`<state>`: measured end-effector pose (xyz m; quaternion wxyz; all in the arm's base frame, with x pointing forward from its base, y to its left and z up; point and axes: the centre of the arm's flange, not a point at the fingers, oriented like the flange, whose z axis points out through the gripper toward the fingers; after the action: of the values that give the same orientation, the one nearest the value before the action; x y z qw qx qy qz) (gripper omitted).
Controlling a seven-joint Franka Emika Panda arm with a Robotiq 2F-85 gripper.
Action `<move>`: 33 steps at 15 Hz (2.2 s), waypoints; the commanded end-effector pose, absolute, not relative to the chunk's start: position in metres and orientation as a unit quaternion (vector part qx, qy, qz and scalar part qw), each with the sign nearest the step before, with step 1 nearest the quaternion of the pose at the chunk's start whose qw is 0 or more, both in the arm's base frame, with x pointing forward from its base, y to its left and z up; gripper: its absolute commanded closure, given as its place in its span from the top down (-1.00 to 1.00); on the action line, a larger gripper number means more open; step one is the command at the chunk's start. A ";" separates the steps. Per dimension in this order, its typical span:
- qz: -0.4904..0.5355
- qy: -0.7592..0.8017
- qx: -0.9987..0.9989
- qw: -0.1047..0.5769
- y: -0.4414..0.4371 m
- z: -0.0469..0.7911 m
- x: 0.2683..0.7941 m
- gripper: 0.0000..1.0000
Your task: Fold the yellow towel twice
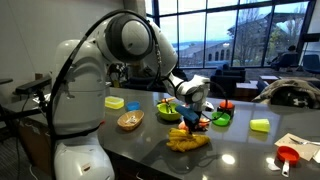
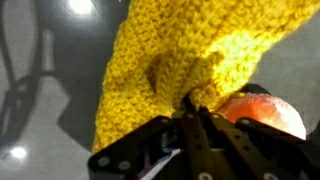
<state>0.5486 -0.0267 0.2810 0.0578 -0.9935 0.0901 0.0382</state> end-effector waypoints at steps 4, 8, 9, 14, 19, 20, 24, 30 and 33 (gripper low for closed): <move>0.038 0.087 -0.993 0.065 -0.026 0.281 0.549 -0.56; 0.037 0.087 -0.993 0.065 -0.026 0.281 0.549 -0.40; 0.037 0.087 -0.993 0.065 -0.026 0.281 0.549 -0.40; 0.042 0.086 -0.994 0.052 -0.026 0.287 0.544 0.19; 0.039 0.089 -0.995 0.011 -0.032 0.297 0.538 0.82; 0.041 0.088 -0.995 0.006 -0.033 0.299 0.536 0.96; 0.037 0.075 -0.996 -0.006 -0.033 0.322 0.523 1.00; 0.038 0.060 -0.997 -0.020 -0.028 0.350 0.501 1.00; 0.049 0.064 -0.997 -0.019 -0.026 0.352 0.485 1.00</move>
<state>0.5109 -0.0295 0.3428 -0.0102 -0.9974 0.0584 0.0413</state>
